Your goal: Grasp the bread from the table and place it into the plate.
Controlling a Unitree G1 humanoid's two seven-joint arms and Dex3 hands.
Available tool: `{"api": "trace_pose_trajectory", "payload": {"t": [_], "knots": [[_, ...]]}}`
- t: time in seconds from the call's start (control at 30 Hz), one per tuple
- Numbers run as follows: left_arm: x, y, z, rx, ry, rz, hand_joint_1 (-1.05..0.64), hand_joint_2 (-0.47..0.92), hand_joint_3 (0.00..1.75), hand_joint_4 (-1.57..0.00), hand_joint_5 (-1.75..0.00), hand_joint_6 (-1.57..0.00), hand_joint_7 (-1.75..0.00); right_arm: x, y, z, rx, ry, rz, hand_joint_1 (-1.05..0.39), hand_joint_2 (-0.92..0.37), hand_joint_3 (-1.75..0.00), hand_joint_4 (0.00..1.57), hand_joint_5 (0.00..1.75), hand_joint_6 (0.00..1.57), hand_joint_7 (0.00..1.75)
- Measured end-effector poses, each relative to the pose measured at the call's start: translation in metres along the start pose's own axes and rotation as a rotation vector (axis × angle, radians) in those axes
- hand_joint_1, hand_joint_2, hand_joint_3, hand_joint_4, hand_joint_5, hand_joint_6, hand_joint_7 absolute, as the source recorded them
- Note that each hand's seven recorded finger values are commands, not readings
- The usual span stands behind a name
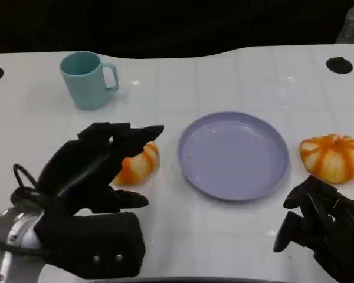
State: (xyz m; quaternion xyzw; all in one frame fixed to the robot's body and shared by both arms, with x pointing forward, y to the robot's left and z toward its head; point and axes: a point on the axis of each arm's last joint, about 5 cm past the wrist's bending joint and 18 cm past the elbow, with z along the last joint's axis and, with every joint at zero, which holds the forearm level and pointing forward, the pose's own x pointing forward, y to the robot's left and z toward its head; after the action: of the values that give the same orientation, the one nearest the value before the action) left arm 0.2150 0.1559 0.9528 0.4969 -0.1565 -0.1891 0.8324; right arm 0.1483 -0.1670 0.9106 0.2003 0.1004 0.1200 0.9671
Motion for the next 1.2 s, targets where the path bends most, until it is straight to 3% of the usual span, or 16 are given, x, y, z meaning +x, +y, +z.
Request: {"api": "trace_pose_trajectory", "payload": {"t": [0.3, 0.4, 0.7, 0.87, 1.2], "knots": [[0.023, -0.003, 0.002, 0.257, 0.080, -0.064, -0.40, 0.79, 0.01, 0.00, -0.26, -0.26, -0.01, 0.000, 0.0000, 0.000, 0.000, 0.002, -0.004, -0.49, -0.92, -0.33, 0.64, 1.75, 0.50, 1.61], [0.032, -0.006, 0.002, 0.277, 0.116, -0.104, -0.39, 0.81, 0.01, 0.00, -0.19, -0.20, 0.00, 0.000, 0.0000, 0.000, 0.001, 0.001, -0.002, -0.48, -0.92, -0.34, 0.64, 1.75, 0.50, 1.61], [0.069, -0.023, -0.001, 0.263, 0.256, -0.283, -0.43, 0.79, 0.00, -0.01, -0.17, -0.15, 0.00, 0.000, 0.0003, 0.000, 0.002, 0.002, -0.004, -0.49, -0.92, -0.34, 0.65, 1.75, 0.50, 1.61], [0.085, -0.033, -0.007, 0.284, 0.307, -0.344, -0.53, 0.80, 0.01, 0.00, -0.18, -0.15, 0.00, -0.001, 0.0000, 0.000, 0.003, -0.001, -0.004, -0.49, -0.92, -0.33, 0.64, 1.75, 0.50, 1.60], [0.108, -0.046, -0.022, 0.285, 0.395, -0.408, -0.51, 0.82, 0.01, -0.01, -0.19, -0.16, -0.01, -0.002, -0.0002, 0.001, -0.002, -0.003, -0.001, -0.50, -0.92, -0.32, 0.65, 1.75, 0.50, 1.60]]}}
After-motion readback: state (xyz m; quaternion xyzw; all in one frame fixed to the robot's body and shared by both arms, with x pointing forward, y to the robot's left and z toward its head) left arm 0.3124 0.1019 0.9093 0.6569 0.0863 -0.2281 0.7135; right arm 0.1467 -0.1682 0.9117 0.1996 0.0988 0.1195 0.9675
